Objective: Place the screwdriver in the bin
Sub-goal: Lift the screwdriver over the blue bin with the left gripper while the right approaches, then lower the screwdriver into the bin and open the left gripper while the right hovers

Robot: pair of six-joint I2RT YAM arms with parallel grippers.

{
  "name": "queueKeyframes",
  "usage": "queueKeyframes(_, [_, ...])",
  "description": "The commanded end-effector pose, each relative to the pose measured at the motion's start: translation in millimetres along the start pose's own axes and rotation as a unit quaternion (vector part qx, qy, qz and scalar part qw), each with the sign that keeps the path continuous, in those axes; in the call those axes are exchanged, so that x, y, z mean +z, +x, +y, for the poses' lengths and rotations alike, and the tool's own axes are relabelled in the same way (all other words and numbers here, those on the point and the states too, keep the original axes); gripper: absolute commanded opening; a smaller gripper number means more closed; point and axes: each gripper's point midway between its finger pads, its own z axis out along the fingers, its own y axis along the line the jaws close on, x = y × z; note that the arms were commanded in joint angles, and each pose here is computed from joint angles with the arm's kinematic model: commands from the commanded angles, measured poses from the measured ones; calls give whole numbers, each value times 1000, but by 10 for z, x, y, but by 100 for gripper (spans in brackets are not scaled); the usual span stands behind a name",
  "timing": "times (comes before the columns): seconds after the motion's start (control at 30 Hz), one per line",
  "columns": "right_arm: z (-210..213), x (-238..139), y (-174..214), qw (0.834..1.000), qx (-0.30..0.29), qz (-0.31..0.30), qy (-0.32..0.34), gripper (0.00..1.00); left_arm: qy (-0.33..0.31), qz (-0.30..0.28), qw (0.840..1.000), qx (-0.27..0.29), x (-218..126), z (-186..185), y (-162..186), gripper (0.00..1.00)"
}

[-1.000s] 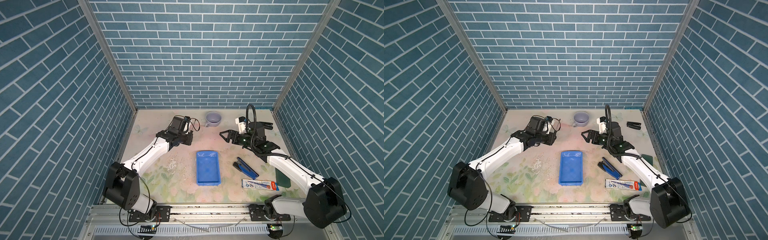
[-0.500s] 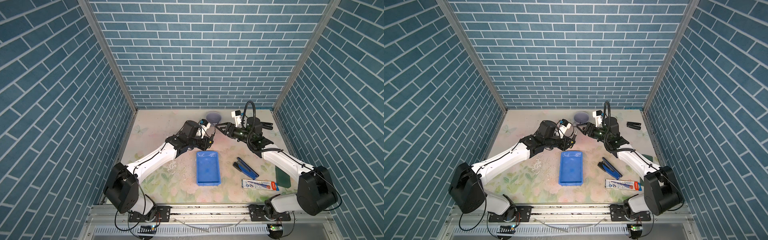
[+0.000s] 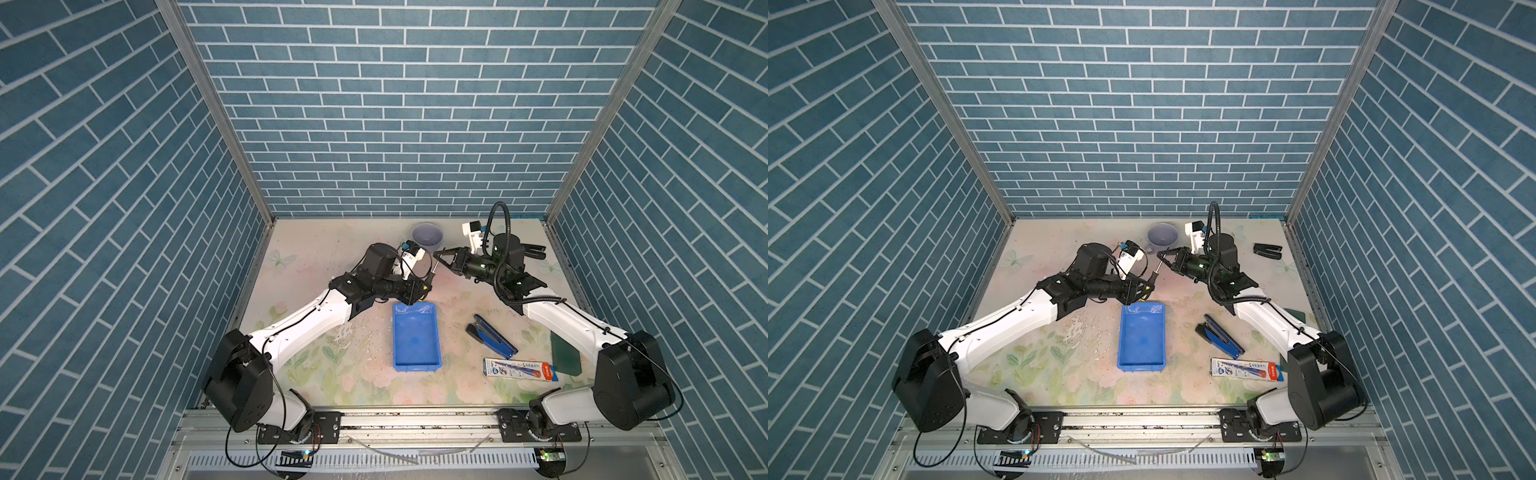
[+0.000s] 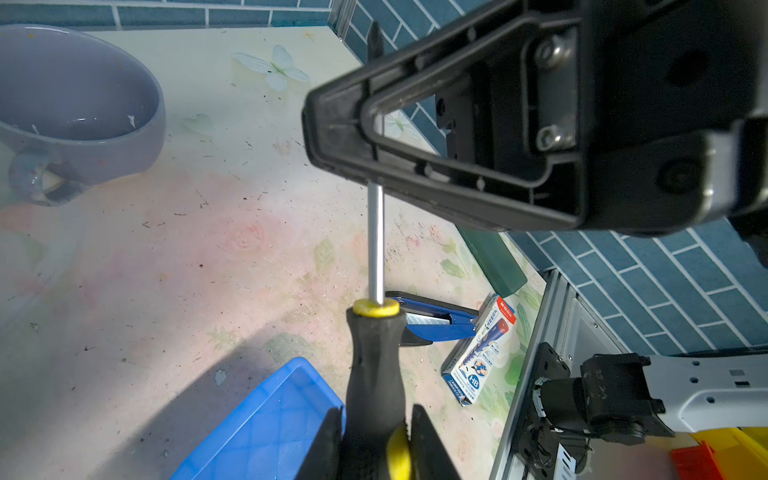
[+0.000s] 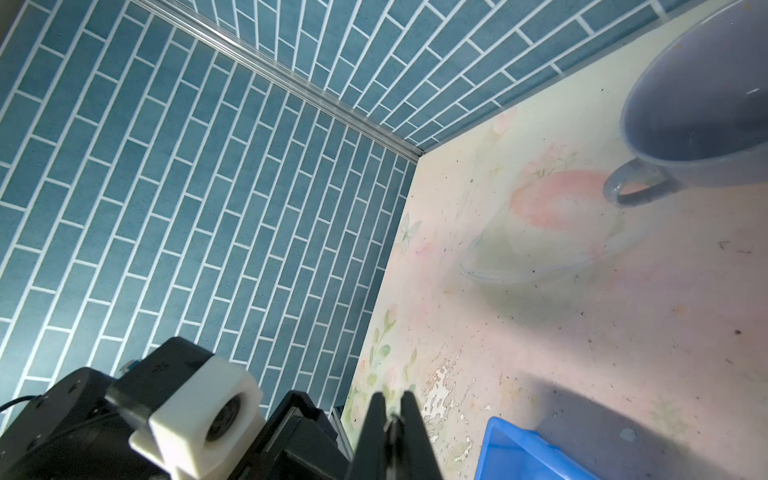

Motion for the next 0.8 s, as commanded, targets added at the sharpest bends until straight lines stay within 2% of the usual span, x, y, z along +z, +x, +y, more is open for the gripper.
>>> queueKeyframes(0.0, [60,-92,-52,1000,-21,9,16,0,18,-11,1000,22,-52,-121,-49,27])
queueKeyframes(0.07, [34,-148,0,999,-25,20,30,0,15,-15,999,26,-79,-122,-64,59])
queueKeyframes(0.1, [31,-173,32,999,-28,26,36,0,10,-16,999,28,-92,-113,-64,79])
queueKeyframes(0.13, [17,-200,65,998,-30,33,43,0,6,-20,999,33,-113,-109,-71,91])
queueKeyframes(0.17, [5,-217,91,998,-32,38,48,0,4,-23,999,39,-129,-106,-72,99])
queueKeyframes(0.37, [-240,-316,455,985,-80,111,106,0,-12,-36,995,87,-296,-102,-13,100])
queueKeyframes(0.6, [-317,-213,774,966,-146,169,129,0,-24,5,991,134,-557,-78,423,100])
queueKeyframes(0.77, [-359,-51,926,950,-191,201,141,0,-31,20,989,145,-834,-117,700,100])
